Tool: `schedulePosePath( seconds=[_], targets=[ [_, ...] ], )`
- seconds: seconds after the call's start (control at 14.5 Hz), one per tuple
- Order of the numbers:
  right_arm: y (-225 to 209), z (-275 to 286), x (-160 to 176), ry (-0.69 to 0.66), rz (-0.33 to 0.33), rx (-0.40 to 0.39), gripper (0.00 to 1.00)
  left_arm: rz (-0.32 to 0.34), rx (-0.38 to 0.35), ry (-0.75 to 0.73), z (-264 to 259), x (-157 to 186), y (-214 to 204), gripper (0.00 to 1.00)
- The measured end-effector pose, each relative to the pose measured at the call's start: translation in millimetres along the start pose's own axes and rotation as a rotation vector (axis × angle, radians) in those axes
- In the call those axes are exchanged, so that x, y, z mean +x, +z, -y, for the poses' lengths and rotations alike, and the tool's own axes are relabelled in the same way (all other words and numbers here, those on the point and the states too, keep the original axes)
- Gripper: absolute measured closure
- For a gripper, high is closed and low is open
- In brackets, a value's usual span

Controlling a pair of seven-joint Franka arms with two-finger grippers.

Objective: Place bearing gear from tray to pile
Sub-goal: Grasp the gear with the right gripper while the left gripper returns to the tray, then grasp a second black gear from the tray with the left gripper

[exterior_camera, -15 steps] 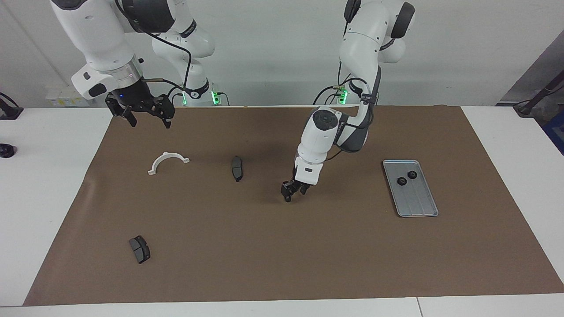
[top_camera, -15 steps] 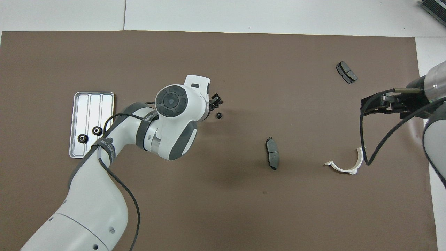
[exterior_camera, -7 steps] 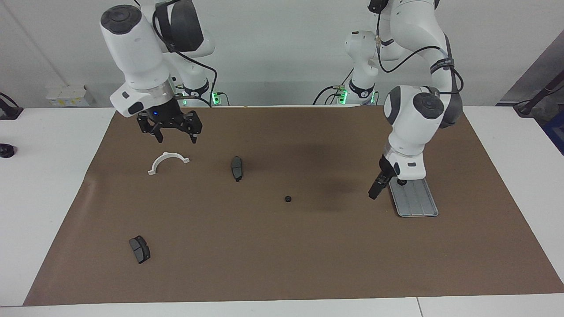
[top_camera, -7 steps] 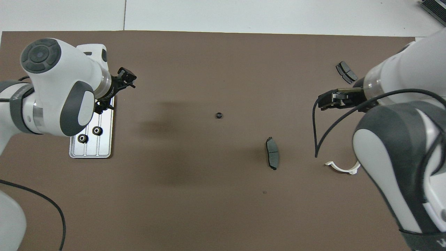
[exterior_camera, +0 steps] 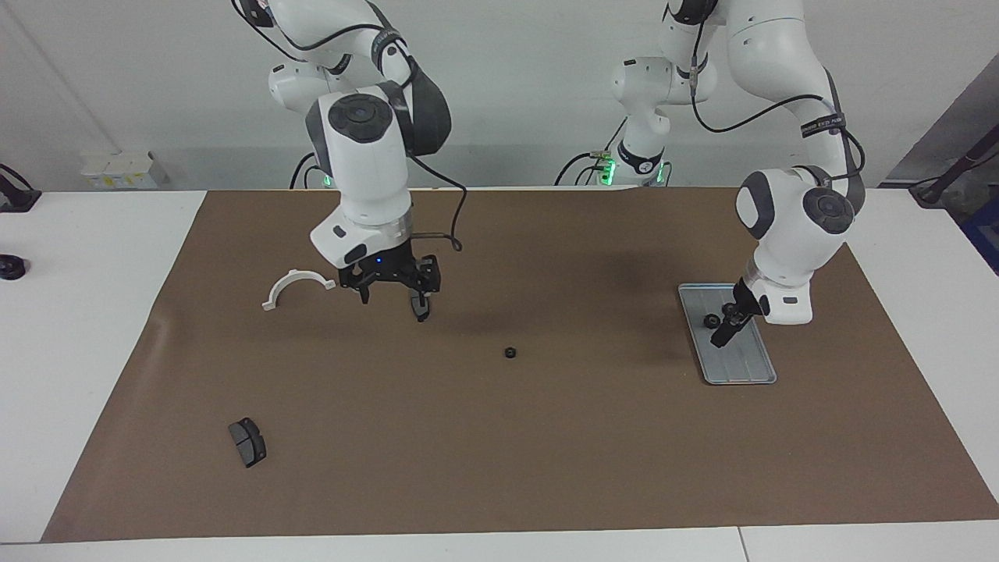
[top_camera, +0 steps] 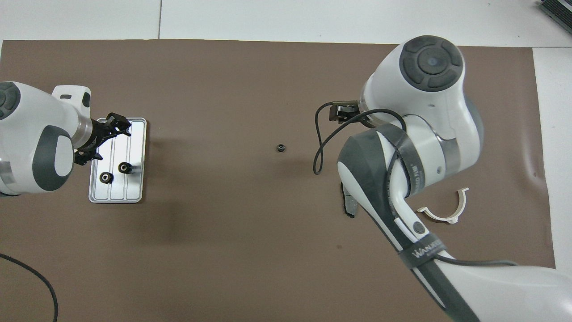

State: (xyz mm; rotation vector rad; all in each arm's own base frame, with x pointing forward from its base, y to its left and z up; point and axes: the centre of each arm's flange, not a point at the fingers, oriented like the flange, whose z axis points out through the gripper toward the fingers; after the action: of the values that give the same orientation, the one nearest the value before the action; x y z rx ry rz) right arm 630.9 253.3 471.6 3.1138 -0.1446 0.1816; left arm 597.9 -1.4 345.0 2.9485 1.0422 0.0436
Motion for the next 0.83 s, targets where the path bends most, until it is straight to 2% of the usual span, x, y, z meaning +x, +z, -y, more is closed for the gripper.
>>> schedulePosePath(
  seconds=[0.07,0.21,0.28,0.55,0.83],
  targets=[
    [10,17,-1,0.010,-0.011,0.010,0.00,-0.003,-0.003,-0.002,7,-6,8,0.00],
    [31,54,-9,0.021,-0.022,0.026,0.00,-0.007,-0.007,0.001,16,-20,22,0.22],
    [45,74,-14,0.019,-0.016,0.027,0.00,-0.009,-0.010,0.002,20,-26,27,0.30],
    [112,145,-31,0.002,-0.013,0.036,0.00,-0.008,-0.010,0.005,27,-37,33,0.33],
    [138,155,-32,-0.007,-0.024,0.048,0.00,-0.034,-0.032,0.011,24,-38,33,0.33]
  ],
)
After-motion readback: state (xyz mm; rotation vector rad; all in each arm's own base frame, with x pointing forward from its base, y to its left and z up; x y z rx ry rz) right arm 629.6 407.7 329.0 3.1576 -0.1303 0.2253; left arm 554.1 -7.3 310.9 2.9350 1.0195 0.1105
